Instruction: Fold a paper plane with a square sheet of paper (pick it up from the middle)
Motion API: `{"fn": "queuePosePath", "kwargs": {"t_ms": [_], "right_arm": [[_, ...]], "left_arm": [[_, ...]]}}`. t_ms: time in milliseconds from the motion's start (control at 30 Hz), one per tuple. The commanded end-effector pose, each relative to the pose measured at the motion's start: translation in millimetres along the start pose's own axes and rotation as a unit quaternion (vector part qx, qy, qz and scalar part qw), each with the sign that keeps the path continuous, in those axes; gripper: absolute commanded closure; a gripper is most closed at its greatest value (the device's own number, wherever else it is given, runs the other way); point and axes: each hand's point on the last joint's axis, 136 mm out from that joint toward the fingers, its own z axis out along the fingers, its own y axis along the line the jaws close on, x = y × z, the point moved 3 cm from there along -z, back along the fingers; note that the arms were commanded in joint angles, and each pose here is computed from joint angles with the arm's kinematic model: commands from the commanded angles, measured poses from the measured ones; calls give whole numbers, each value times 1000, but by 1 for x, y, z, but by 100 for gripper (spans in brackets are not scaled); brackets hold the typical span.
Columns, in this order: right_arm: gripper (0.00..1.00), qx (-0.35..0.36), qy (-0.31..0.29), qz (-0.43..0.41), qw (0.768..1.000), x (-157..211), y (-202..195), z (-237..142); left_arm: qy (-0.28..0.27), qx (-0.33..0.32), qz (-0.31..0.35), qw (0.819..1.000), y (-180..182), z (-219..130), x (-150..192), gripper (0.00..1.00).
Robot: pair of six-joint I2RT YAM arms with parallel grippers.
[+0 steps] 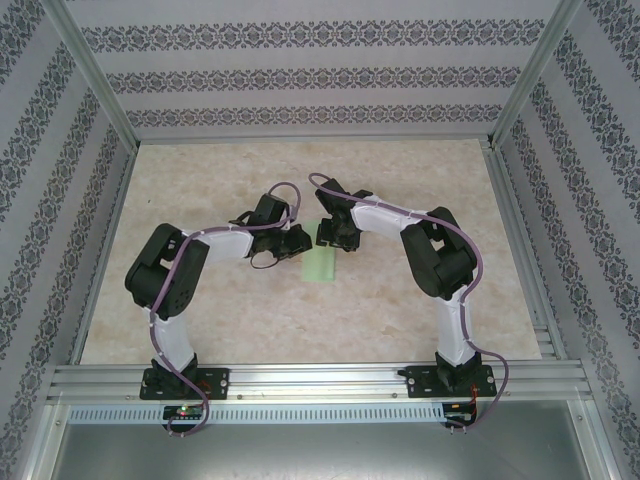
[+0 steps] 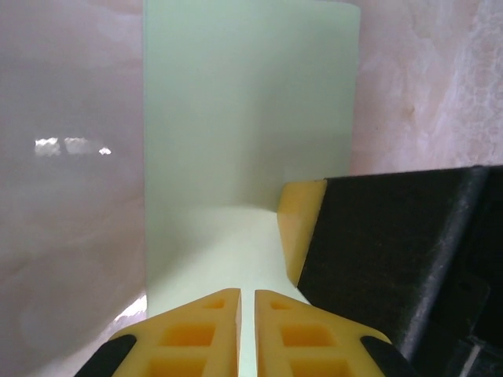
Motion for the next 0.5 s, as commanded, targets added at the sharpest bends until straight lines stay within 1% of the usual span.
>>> {"fn": "queuePosePath", "kwargs": {"t_ms": [0,467], "right_arm": [[42,91,142,23,985,72,-60,89],[42,93,143,23,985,74,-61,89]], "left_arm": [[18,-2,13,1000,-3,8,4,87],[46,-56,-10,997,18,15,14,93]]}}
